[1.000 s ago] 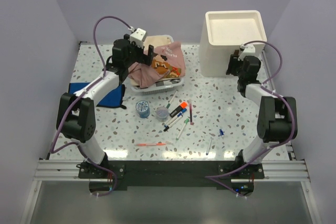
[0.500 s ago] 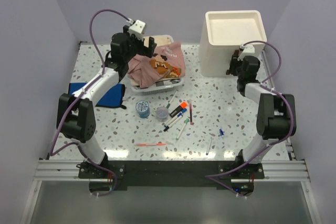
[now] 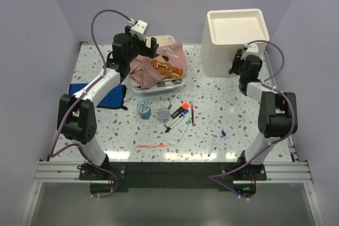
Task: Sort the stationery into containers
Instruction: Open the drawer in the storage box.
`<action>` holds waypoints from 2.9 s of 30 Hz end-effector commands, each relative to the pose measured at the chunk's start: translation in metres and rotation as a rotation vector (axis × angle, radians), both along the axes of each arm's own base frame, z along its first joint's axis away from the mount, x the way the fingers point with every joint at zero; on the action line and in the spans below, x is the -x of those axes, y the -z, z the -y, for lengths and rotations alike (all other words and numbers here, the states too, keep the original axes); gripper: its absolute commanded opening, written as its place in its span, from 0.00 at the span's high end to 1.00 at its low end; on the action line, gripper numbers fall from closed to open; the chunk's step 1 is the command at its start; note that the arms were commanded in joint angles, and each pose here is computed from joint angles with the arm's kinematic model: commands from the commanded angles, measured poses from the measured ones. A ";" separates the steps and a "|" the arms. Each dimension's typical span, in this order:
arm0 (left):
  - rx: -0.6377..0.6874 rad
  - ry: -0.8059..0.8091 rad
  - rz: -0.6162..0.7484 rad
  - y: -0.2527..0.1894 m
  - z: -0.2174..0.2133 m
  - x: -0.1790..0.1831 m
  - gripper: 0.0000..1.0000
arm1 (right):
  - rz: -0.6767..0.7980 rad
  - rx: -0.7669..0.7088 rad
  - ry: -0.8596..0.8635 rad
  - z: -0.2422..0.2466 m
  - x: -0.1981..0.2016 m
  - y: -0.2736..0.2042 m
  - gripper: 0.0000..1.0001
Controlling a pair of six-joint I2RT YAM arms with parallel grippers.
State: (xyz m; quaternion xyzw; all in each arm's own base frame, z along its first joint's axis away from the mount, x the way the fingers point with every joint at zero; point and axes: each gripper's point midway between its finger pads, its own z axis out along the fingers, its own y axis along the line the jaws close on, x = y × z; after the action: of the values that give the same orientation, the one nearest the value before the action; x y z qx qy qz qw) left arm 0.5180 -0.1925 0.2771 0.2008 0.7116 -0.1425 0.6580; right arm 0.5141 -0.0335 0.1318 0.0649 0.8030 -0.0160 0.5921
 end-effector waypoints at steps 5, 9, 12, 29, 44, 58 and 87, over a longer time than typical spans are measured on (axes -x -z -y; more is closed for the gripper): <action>0.039 0.018 0.060 -0.019 0.008 -0.002 0.00 | 0.129 -0.041 0.125 0.007 -0.001 -0.030 0.58; 0.036 0.019 0.056 -0.013 0.011 -0.001 0.00 | 0.143 -0.074 0.143 0.004 -0.002 -0.029 0.75; 0.032 0.022 0.055 -0.010 0.015 0.000 0.00 | 0.156 -0.085 0.151 0.005 -0.007 -0.030 0.82; 0.017 0.016 0.067 -0.002 0.017 -0.003 0.00 | 0.107 -0.202 0.073 -0.016 0.010 -0.053 1.00; 0.022 0.033 0.089 -0.007 0.018 0.003 0.00 | 0.019 -0.230 0.052 -0.023 0.046 -0.050 1.00; 0.046 0.074 0.118 -0.019 0.025 0.020 0.00 | -0.106 -0.261 0.024 -0.034 0.116 -0.035 1.00; -0.098 -0.007 0.119 -0.047 -0.010 0.089 0.00 | -0.186 0.174 -0.666 -0.089 0.196 -0.092 0.31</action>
State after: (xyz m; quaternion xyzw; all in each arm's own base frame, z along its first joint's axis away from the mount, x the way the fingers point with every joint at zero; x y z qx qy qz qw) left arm 0.4530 -0.2046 0.3048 0.2372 0.6790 -0.1318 0.6822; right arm 0.3370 0.0181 0.1827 -0.0585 0.8676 0.0550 0.4907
